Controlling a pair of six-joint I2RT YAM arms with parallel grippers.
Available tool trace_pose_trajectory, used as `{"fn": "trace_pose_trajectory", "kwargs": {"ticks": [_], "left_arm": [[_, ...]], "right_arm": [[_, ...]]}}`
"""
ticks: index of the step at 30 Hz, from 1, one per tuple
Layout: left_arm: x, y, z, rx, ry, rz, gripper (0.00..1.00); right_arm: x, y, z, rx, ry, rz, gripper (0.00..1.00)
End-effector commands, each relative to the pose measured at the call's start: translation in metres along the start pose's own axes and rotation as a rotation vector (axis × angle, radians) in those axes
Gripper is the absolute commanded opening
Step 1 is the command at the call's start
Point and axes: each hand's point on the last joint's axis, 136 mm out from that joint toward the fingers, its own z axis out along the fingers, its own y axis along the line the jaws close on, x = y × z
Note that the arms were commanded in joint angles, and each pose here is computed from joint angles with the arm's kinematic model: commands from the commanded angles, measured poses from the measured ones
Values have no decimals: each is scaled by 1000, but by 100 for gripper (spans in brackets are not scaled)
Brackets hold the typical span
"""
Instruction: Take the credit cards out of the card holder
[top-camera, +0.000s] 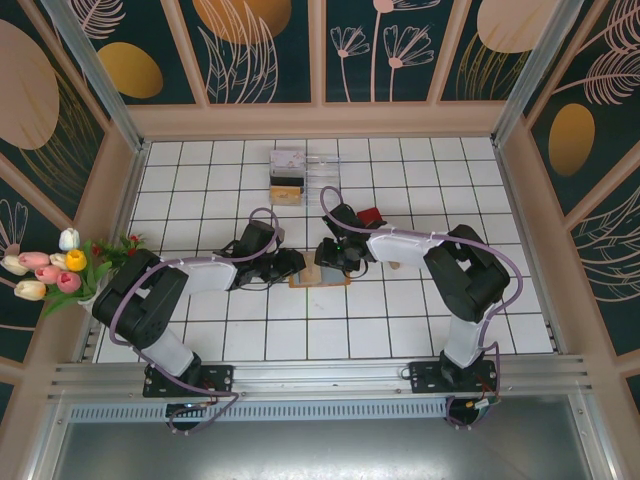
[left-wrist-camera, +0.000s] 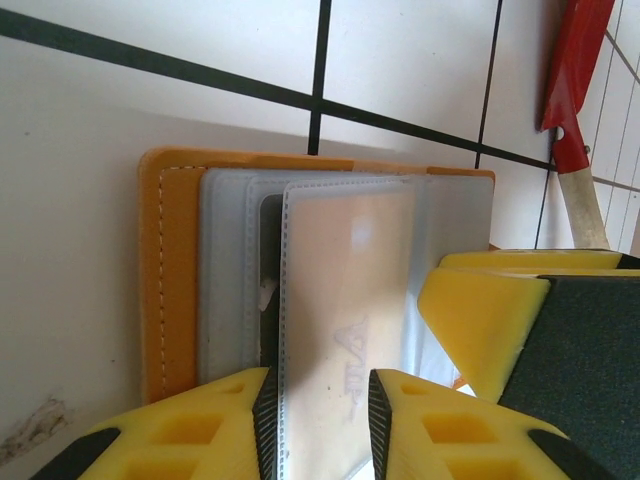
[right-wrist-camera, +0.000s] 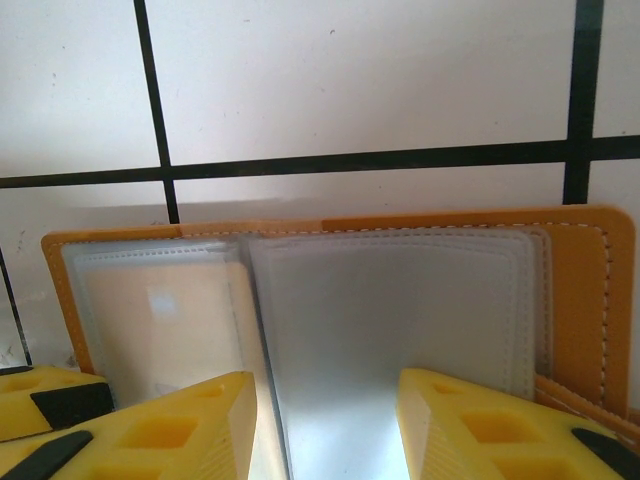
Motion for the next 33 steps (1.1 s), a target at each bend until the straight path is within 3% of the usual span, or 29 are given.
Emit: {"fn": "trace_pose_trajectory", "kwargs": {"ticks": [1, 13, 26, 33], "left_arm": [[-4, -14, -2, 44, -1, 17, 32], [2, -27, -1, 141, 27, 10, 26], [-1, -17, -6, 140, -1, 88, 3], [-3, -12, -24, 223, 7, 84, 1]], "right_arm": [[12, -19, 11, 49, 49, 10, 43], [-5, 6, -17, -82, -17, 8, 44], [-19, 43, -53, -316, -70, -24, 43], [-2, 55, -40, -402, -2, -1, 41]]}}
